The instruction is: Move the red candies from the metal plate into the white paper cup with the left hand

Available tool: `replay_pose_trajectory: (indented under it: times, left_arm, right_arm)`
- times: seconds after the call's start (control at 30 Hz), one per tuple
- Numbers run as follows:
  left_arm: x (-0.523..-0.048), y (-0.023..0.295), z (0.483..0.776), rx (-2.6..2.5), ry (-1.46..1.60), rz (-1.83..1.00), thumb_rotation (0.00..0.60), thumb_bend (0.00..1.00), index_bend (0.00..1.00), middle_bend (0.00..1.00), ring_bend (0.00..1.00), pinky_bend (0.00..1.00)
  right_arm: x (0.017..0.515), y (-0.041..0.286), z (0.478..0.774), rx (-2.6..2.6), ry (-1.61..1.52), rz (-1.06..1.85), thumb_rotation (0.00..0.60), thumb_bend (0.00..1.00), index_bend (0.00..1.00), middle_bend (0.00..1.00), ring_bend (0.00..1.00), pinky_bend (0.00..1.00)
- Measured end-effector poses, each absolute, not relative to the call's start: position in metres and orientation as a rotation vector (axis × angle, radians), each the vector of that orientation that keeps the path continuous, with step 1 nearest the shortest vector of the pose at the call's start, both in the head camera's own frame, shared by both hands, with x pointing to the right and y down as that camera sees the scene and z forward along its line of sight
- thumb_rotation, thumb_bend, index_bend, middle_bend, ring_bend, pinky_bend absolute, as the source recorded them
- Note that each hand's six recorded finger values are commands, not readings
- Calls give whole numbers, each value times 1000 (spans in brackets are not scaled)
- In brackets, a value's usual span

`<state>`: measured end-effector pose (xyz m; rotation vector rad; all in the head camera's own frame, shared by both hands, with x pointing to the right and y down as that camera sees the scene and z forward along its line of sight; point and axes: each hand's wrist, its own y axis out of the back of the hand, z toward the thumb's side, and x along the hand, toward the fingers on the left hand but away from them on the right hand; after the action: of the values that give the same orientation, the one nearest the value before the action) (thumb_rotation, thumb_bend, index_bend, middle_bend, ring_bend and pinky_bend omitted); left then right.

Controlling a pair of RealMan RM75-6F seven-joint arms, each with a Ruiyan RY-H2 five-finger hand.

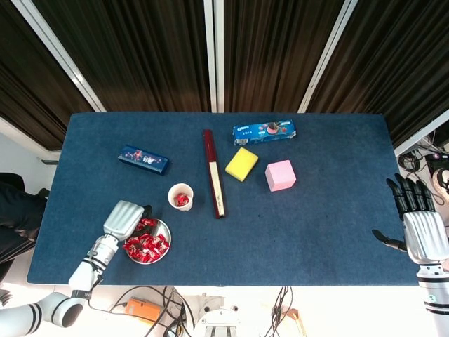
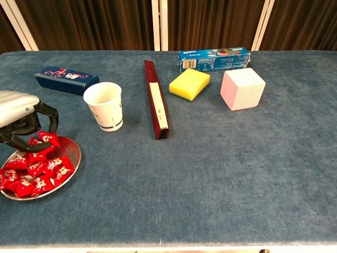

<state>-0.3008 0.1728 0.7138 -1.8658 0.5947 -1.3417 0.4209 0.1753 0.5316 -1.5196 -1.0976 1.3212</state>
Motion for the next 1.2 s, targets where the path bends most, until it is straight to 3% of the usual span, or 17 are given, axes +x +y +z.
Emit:
replay_pose_trajectory:
  times: [0.37,0.63,0.9,1.1,1.2]
  left_arm:
    - [-301,164,671,-1920,771,-1238,600,401,592,966,864,748]
    - [-257,115,648,-1936,819,-1065,600,395,592,966,865,748]
    - [-216,79,659,-1988,763,-1069,600,387,568,966,864,748]
    - [-213,74,674,-2002,718,-1152,579,331,500,966,864,748]
    - [-216,77,678,-2002,697,-1187,571,253,428,966,864,748]
  right_arm:
    - [422,176,533,-1527,-1100,1314,600,164,0,61,0,3]
    - [426,177,533,-1528,-1107,1311,600,165,0,61,0,4]
    - [435,178,533,-1519,-1125,1330,600,164,0,62,0,4]
    - [439,178,536,-1521,-1126,1341,600,164,0,63,0,4]
    - [437,177,538,-1525,-1123,1338,600,165,0,63,0,4]
